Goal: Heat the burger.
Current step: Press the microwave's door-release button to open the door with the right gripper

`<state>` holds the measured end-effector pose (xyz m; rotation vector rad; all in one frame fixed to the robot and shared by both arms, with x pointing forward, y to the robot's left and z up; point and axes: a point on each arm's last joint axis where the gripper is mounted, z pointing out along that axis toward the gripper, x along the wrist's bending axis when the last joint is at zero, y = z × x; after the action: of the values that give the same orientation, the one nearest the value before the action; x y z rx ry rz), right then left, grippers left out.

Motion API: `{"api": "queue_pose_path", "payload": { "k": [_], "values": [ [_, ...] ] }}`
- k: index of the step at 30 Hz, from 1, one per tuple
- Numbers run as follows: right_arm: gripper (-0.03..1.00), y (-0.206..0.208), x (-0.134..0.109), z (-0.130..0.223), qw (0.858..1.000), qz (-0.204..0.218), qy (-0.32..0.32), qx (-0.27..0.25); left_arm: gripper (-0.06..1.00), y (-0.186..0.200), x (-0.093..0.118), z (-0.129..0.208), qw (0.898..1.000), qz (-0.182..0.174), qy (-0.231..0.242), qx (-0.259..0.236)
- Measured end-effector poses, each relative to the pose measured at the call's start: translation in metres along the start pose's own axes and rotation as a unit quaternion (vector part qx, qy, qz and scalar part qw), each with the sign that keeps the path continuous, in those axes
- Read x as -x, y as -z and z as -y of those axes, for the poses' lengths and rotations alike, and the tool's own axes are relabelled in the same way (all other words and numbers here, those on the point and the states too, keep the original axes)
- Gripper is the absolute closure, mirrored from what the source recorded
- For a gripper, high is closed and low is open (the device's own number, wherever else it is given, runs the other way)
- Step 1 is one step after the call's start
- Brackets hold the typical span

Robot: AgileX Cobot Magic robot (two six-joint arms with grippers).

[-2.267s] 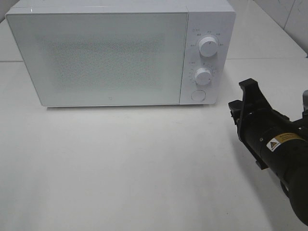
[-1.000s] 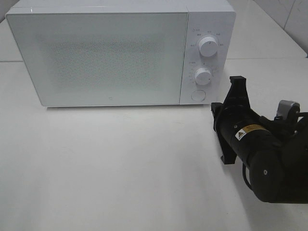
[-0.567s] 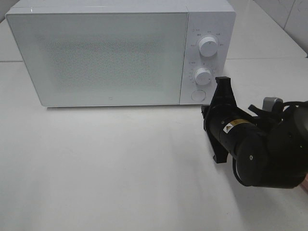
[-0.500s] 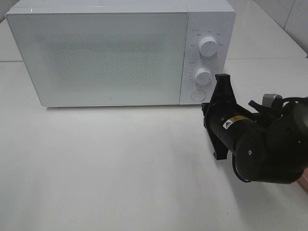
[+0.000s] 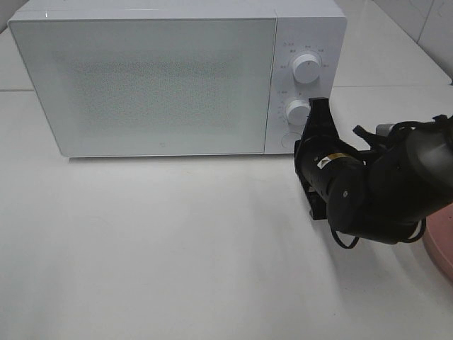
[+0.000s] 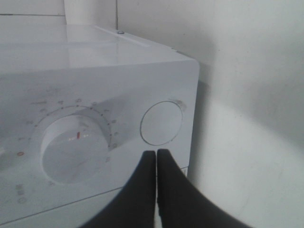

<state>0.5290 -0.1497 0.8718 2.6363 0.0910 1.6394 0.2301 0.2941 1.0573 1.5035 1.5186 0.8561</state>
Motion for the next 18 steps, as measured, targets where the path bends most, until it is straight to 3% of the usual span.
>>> {"api": "queue_pose_path", "payload": {
  "k": [18],
  "values": [
    [0.96, -0.027, 0.002, 0.016, 1.000, 0.010, -0.015, 0.004, -0.03, 0.000, 0.000, 0.000, 1.000, 0.000, 0.000, 0.000]
  ]
}}
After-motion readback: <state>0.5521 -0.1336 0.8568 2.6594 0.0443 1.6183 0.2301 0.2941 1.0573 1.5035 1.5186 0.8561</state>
